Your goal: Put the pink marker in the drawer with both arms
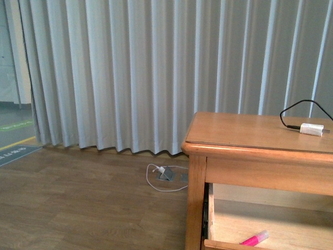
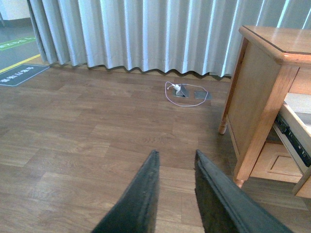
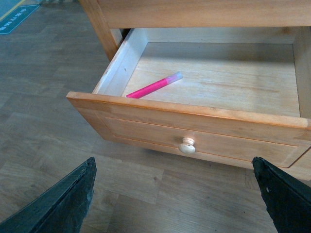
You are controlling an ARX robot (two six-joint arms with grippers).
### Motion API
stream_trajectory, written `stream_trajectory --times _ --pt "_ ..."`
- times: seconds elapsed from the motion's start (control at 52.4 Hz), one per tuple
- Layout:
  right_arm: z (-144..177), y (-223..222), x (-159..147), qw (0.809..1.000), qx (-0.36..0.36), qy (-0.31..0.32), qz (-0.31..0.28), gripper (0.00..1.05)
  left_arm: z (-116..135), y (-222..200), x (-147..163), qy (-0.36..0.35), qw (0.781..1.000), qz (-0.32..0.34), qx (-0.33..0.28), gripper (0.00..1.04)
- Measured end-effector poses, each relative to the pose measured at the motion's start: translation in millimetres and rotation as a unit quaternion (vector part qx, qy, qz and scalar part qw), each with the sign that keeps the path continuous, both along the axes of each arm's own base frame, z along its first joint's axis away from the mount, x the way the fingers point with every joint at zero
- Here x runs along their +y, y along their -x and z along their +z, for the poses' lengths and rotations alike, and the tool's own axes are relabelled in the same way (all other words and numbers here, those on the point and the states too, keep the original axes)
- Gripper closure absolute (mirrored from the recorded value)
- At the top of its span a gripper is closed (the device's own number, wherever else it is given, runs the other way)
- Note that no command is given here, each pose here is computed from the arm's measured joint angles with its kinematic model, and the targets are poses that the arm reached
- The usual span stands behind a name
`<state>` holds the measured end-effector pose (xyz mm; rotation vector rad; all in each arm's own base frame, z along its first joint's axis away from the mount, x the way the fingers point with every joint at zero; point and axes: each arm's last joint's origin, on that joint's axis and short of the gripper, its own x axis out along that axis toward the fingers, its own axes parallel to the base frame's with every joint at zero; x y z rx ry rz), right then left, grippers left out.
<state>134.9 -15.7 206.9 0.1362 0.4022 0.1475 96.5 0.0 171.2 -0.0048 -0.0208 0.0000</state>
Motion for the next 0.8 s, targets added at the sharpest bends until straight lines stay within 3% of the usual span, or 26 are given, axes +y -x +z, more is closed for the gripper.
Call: stream_trajectory --times 0.076,0.21,0.362,0.591,0.801 --pt "-6.4 -3.6 -2.3 0.996 -0.049 0.055 -0.055 0.08 0.0 0.0 0.0 0.0 1.0 0.0 0.0 0.63" --pt "-22.4 -20.9 -8.2 0.997 0.034 0.064 -0.03 0.08 0.0 0.0 0.0 0.0 1.0 0.0 0.0 0.32" --pt "-43.3 -49.1 -15.4 0.993 0.096 0.063 -0.01 0.08 0.0 0.0 0.0 0.0 1.0 0.0 0.0 0.05" --pt "-73.7 -86.6 -18.7 0.985 0.155 0.072 0.003 0.08 0.0 0.0 0.0 0.0 1.0 0.0 0.0 0.06" --pt "-92.2 -117.5 -15.7 0.984 0.155 0.082 -0.017 0.08 0.0 0.0 0.0 0.0 1.0 0.0 0.0 0.06"
